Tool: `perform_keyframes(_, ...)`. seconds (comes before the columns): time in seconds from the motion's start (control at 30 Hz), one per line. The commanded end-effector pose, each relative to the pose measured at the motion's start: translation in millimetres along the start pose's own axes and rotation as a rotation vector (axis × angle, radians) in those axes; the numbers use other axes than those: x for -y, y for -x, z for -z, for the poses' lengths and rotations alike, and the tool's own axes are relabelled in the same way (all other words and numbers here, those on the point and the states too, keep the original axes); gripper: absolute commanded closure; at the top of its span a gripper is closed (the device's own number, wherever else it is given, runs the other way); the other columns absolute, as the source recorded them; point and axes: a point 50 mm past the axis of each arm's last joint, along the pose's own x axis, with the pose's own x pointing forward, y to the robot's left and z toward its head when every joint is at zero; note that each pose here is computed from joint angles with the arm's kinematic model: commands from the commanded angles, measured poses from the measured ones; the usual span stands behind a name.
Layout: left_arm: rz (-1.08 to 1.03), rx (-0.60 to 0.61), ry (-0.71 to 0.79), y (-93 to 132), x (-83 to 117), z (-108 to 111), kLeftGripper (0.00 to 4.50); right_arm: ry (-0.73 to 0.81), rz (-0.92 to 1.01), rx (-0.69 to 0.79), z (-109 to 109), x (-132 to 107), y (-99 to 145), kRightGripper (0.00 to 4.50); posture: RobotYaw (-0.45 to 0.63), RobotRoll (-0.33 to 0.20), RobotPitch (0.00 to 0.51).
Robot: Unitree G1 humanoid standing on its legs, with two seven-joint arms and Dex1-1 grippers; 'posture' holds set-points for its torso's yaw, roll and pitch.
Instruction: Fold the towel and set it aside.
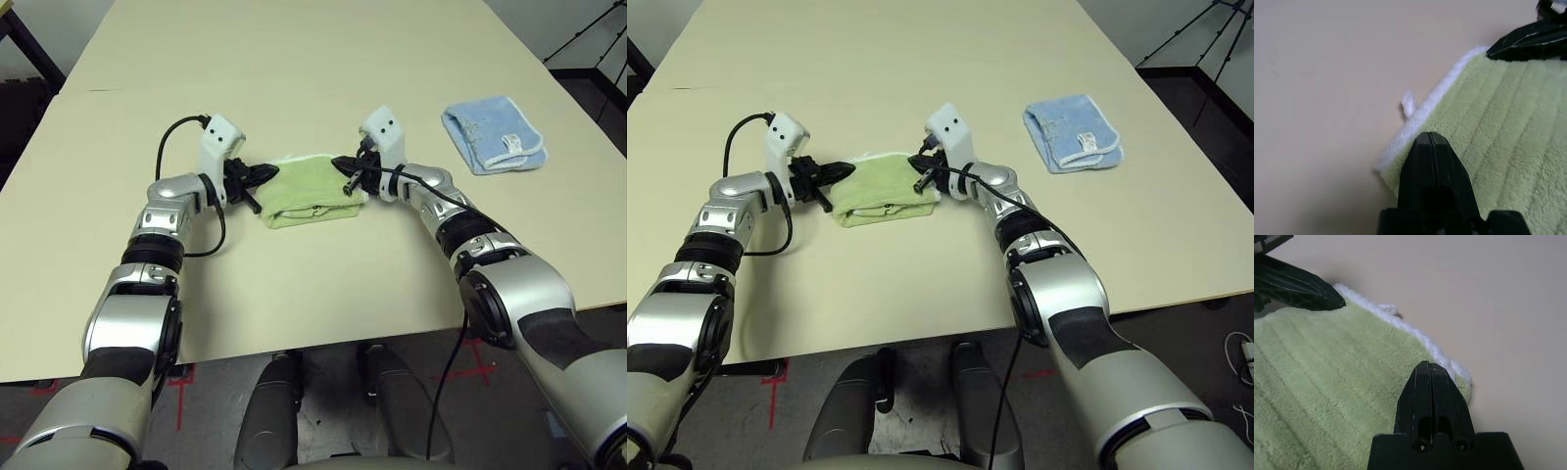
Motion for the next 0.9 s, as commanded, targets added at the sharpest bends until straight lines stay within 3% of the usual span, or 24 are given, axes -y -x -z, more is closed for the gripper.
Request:
perform_keyframes(0.03,0.045,0.091,0.000,9.6,-5.4,-18.9,4.45,-0.032,-0.043,0.172,-17.4,10.0,11.7,4.50,-0.01,0.000,0.201)
perform_keyframes(0.2,0.183,0.122,-0.068,30.9,-3.8,-39.3,4.45,0.031,-0.221,0.293,-36.1,28.5,47.8,4.50,-0.02,0.000,0.199)
perform_keyframes(0.43,0.310,0.031,-0.179,62.9,7.2,-41.0,4.45,0.139,-0.362,0.152,-26.3,41.2,97.6,4.50,-0.04,0.000,0.197)
perform_keyframes(0.47,0.305,0.022,-0.182,64.9,7.5,-39.0,4.09,0.179,-0.370,0.119,-23.2,41.1,101.6,4.50,-0.04,0.000,0.197)
perform_keyframes(0.6,0.284,-0.008,-0.214,69.1,7.2,-30.6,2.85,0.316,-0.384,0.020,-9.9,41.5,114.5,3.47,-0.04,0.000,0.196)
perform_keyframes(0.83,0.271,-0.055,-0.255,76.2,4.3,-14.2,0.08,0.235,-0.303,0.052,0.6,47.2,123.5,0.76,-0.04,0.000,0.193)
perform_keyframes(0.9,0.280,-0.050,-0.253,76.3,4.6,-13.1,0.00,0.213,-0.299,0.057,1.3,48.0,125.4,0.04,-0.04,0.000,0.193)
